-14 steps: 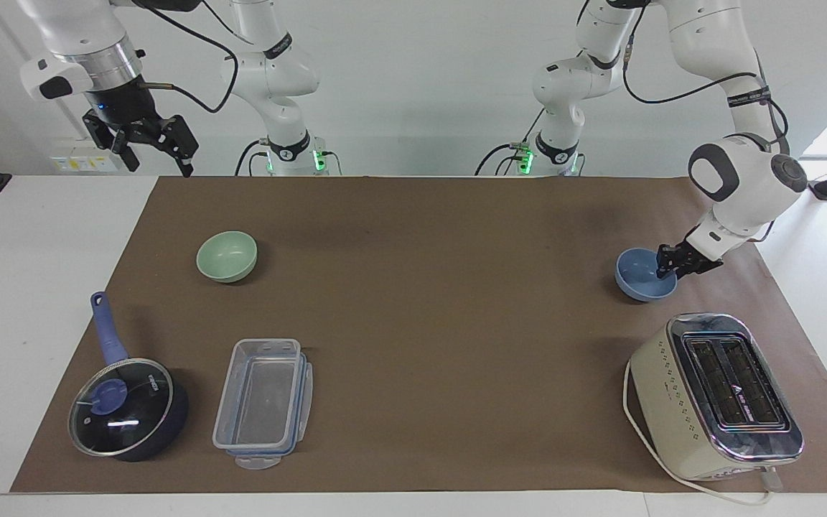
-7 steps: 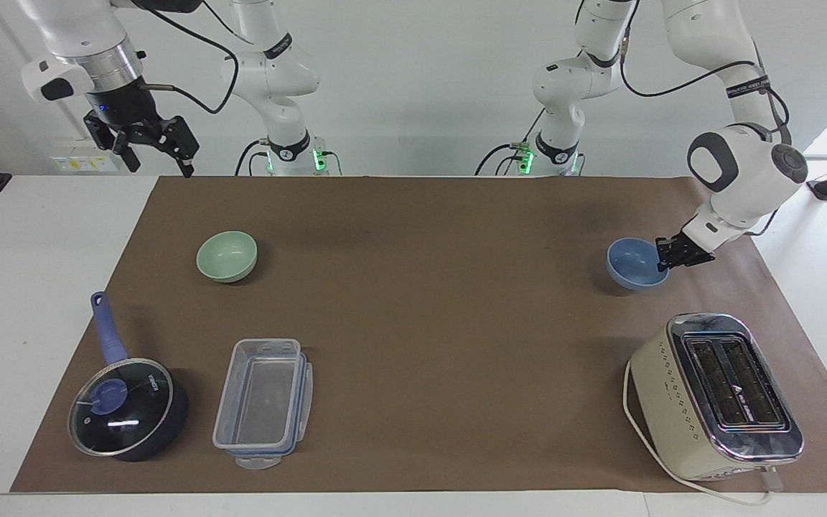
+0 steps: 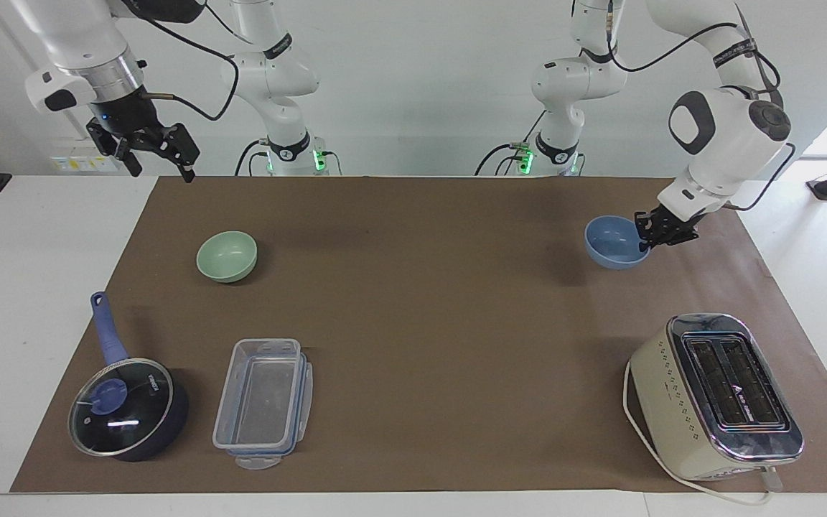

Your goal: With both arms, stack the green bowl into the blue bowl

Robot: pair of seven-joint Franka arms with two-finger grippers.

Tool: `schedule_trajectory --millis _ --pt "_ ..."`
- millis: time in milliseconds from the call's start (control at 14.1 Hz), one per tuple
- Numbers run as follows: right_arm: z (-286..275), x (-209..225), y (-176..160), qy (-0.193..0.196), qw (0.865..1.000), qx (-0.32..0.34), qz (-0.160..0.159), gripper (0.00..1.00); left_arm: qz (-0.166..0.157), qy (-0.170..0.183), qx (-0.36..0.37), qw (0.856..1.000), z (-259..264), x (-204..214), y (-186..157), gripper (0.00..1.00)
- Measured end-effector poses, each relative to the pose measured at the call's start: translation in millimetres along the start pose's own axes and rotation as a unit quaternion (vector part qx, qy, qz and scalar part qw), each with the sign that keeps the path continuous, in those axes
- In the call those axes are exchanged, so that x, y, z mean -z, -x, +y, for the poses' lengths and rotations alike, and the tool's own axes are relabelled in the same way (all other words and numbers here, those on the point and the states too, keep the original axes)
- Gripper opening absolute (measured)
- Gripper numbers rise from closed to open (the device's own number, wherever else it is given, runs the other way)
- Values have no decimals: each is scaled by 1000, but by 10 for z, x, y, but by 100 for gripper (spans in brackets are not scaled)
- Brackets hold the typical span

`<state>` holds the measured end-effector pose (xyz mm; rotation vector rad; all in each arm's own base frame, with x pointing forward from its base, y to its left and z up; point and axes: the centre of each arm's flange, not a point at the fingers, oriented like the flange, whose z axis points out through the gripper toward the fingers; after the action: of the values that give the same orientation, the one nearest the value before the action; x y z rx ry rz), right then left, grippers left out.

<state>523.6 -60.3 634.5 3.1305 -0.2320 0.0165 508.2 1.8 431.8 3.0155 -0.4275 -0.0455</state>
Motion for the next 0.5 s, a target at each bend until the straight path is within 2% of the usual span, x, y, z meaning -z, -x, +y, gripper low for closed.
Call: schedule_trajectory --millis 283,496 --pt "177 -522 -77 0 999 42 -5 100 -3 -3 18 1000 868 -84 -190 4" --pt "262 -1051 -100 0 996 87 -3 100 18 -5 45 999 1681 -269 -328 4"
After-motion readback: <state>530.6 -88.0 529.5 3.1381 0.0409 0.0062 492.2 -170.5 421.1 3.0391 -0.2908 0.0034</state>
